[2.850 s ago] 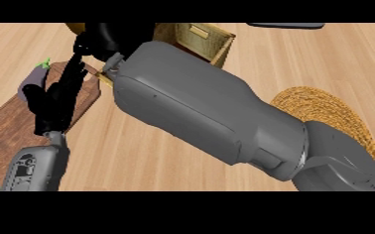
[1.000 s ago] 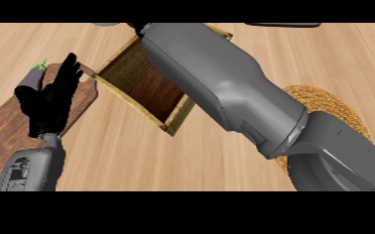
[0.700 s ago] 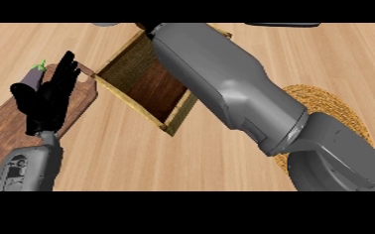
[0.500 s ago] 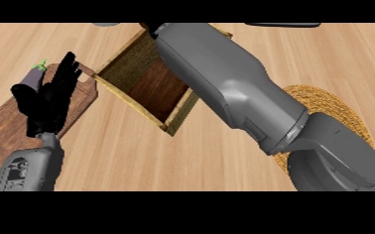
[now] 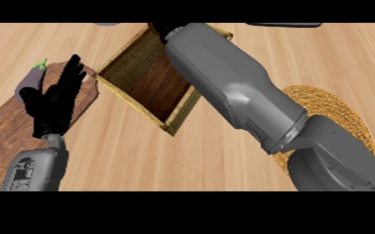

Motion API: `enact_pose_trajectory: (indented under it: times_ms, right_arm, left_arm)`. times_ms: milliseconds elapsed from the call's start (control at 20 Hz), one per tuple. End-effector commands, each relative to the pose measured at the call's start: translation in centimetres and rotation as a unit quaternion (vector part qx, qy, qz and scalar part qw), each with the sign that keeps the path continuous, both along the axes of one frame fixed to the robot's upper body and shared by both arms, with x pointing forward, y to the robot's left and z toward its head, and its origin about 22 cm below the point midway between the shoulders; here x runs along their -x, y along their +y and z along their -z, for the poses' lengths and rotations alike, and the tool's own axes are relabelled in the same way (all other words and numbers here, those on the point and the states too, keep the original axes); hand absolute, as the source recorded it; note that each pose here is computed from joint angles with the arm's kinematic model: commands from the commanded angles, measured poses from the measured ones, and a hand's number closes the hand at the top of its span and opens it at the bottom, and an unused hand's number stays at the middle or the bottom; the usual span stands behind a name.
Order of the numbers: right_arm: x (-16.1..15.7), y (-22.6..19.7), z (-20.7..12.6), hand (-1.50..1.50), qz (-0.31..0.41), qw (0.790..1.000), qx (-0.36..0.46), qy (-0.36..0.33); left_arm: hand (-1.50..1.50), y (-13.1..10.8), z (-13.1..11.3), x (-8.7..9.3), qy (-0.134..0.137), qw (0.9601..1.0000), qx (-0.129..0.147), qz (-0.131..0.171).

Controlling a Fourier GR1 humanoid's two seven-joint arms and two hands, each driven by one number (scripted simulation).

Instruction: Pick the lemon from the placemat and place it in the basket

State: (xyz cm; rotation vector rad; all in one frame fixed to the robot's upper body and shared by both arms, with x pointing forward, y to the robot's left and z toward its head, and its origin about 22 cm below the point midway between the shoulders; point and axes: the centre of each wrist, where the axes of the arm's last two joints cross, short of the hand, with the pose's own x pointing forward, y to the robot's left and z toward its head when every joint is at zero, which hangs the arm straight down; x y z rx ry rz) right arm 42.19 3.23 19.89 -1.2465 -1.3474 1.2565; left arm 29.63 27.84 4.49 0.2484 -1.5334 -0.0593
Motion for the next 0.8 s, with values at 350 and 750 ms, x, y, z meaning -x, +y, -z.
enact_pose_trajectory:
  times_ms: [350, 750]
  right_arm:
    - [-1.1, -1.8, 1.4, 1.50, 0.008, 0.998, 0.004, 0.059]
    - [-0.5, -1.5, 2.1, 1.50, 0.053, 0.993, -0.007, 0.108]
  left_arm:
    - [0.00, -0.2, -0.5, 1.2, 0.000, 1.0000, 0.004, 0.003]
    - [0.00, -0.4, -0.1, -0.2, 0.008, 1.0000, -0.004, 0.003]
